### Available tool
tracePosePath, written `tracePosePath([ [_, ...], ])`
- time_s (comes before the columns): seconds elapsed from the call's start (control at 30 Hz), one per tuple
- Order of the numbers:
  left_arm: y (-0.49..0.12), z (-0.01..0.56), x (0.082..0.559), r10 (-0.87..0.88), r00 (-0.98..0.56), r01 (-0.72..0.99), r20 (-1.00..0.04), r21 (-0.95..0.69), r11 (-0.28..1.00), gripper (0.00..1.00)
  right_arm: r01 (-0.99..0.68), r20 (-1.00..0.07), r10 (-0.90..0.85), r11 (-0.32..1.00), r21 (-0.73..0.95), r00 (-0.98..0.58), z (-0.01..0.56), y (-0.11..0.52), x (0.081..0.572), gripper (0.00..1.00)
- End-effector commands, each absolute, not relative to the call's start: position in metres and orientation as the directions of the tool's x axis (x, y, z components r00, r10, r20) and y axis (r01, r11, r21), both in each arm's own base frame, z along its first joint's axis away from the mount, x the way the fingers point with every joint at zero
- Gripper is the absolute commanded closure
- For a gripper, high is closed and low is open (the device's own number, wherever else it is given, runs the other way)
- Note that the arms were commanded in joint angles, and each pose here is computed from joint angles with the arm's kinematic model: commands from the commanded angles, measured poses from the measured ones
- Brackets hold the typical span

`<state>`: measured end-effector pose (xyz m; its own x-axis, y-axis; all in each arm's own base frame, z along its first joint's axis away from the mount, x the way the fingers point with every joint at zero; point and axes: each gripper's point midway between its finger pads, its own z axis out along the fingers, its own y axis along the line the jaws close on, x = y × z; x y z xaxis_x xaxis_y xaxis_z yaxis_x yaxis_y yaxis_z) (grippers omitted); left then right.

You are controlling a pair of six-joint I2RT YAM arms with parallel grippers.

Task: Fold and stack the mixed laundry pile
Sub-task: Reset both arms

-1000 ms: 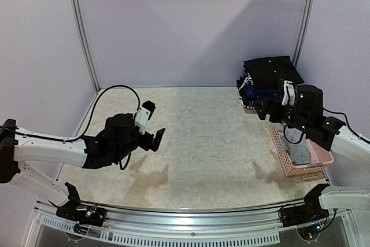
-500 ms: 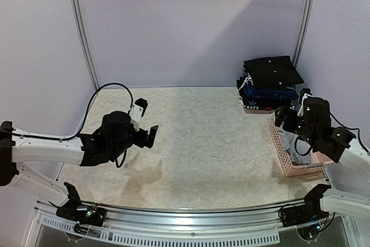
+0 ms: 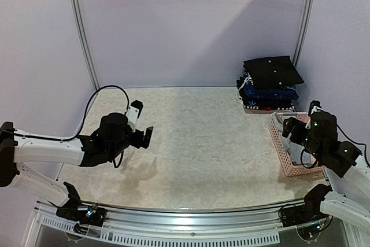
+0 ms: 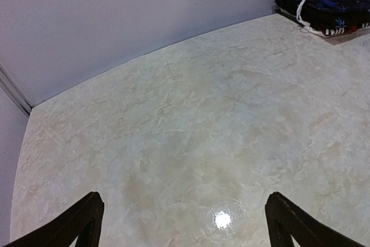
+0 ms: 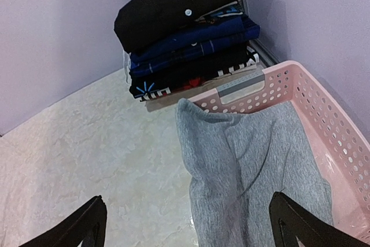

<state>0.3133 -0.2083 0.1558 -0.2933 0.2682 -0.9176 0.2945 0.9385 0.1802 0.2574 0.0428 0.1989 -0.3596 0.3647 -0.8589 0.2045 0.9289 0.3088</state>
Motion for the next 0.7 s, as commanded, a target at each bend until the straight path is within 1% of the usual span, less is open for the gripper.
tracePosePath([
  [0.0, -0.195, 0.147, 0.317, 0.257, -0.308, 0.267, -0.916, 0.177, 0.947, 0.0, 0.209, -0.885, 0.364, 0.927, 0.312, -0.29, 0.207, 0.033, 0.253, 0.01],
  [0.23, -0.186, 0.145, 0.32, 0.245, -0.312, 0.25, -0.918, 0.169, 0.953, 0.01, 0.16, -0.903, 0.357, 0.931, 0.327, -0.237, 0.219, 0.036, 0.254, 0.01],
  [0.67, -0.185, 0.143, 0.323, 0.235, -0.319, 0.256, -0.918, 0.155, 0.954, 0.0, 0.119, -0.921, 0.315, 0.948, 0.295, -0.23, 0.221, 0.043, 0.26, 0.01],
])
